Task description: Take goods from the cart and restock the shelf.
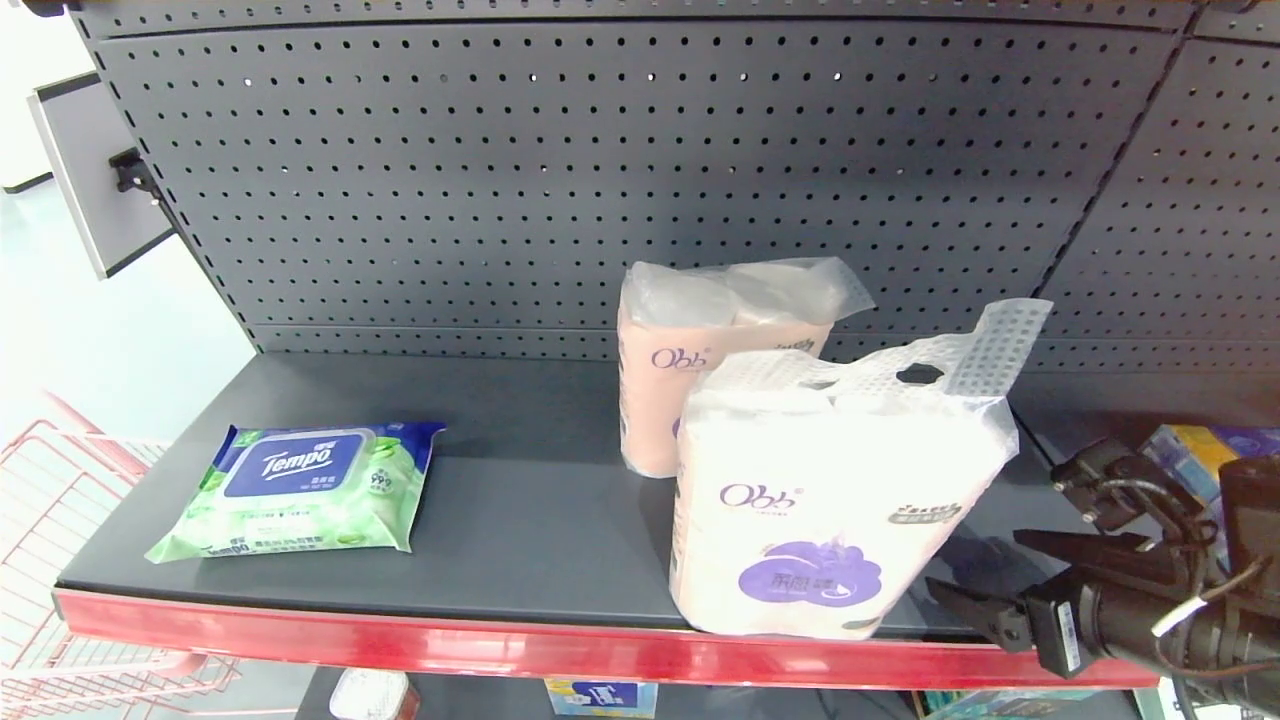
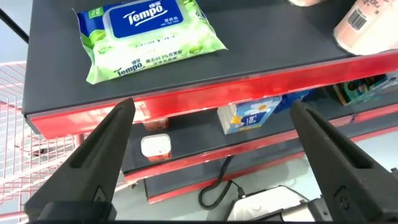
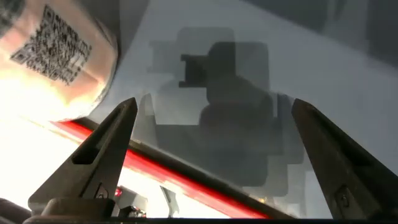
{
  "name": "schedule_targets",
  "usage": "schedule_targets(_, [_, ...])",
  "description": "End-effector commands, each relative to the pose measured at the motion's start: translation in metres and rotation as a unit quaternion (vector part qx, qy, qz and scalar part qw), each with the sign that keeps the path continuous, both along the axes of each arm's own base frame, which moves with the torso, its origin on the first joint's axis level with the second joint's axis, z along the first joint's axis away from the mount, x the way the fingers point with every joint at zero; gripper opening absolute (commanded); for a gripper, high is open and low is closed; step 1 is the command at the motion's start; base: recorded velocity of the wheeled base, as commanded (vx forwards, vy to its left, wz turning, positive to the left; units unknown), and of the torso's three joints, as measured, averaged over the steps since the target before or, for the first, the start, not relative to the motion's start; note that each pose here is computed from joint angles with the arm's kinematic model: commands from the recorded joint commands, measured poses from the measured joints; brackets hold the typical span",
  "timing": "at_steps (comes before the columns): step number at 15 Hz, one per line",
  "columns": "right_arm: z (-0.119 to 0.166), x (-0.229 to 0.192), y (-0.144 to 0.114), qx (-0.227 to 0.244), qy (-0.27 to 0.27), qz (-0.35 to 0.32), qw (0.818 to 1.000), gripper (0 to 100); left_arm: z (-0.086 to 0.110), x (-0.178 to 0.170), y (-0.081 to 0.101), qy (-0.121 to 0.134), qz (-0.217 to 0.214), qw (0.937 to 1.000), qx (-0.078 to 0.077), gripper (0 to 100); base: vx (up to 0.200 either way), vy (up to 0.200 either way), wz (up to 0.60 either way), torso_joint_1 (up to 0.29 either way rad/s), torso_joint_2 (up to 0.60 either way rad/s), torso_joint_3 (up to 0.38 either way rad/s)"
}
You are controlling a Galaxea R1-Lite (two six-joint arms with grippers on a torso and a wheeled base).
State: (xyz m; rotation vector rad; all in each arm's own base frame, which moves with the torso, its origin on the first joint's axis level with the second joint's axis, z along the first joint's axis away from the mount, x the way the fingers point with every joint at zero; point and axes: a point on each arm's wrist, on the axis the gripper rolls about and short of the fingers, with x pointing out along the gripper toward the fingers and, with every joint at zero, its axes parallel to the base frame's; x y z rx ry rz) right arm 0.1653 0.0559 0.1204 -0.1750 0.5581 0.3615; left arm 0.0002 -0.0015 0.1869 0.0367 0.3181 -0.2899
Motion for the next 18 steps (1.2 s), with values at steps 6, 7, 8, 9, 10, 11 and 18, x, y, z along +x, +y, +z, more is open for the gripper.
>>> schedule_targets(6, [-0.005, 0.009, 0.011, -0.011, 0.015, 0.016, 1.0, 100, 0.001, 0.002, 0.0, 0.002, 0.0, 1.0, 0.0, 100, 0.0, 0.0, 0.0, 0.0, 0.0, 0.0])
schedule_targets(7, [-0.005, 0.011, 0.014, -0.011, 0.015, 0.021, 1.0, 100, 0.001, 0.002, 0.0, 0.002, 0.0, 1.0, 0.0, 100, 0.0, 0.0, 0.0, 0.0, 0.0, 0.0])
schedule_targets(8, [-0.005, 0.011, 0.015, -0.012, 0.016, 0.022, 1.0, 100, 0.001, 0.001, 0.0, 0.001, 0.0, 1.0, 0.0, 100, 0.0, 0.0, 0.0, 0.0, 0.0, 0.0])
schedule_targets(9, [-0.004, 0.012, 0.017, -0.013, 0.014, 0.027, 0.999, 100, 0.001, 0.001, 0.0, 0.001, 0.0, 1.0, 0.0, 100, 0.0, 0.0, 0.0, 0.0, 0.0, 0.0])
schedule_targets(10, [-0.004, 0.013, 0.018, -0.015, 0.013, 0.026, 0.999, 100, 0.001, 0.002, 0.0, 0.001, 0.0, 1.0, 0.0, 100, 0.0, 0.0, 0.0, 0.0, 0.0, 0.0])
schedule_targets(11, [-0.005, 0.014, 0.019, -0.017, 0.015, 0.025, 0.999, 100, 0.001, 0.001, 0.0, 0.001, 0.0, 1.0, 0.0, 100, 0.0, 0.0, 0.0, 0.0, 0.0, 0.0])
schedule_targets(18, [-0.004, 0.016, 0.022, -0.023, 0.012, 0.034, 0.999, 100, 0.002, 0.002, 0.0, -0.003, 0.0, 1.0, -0.001, 100, 0.0, 0.0, 0.0, 0.0, 0.0, 0.0])
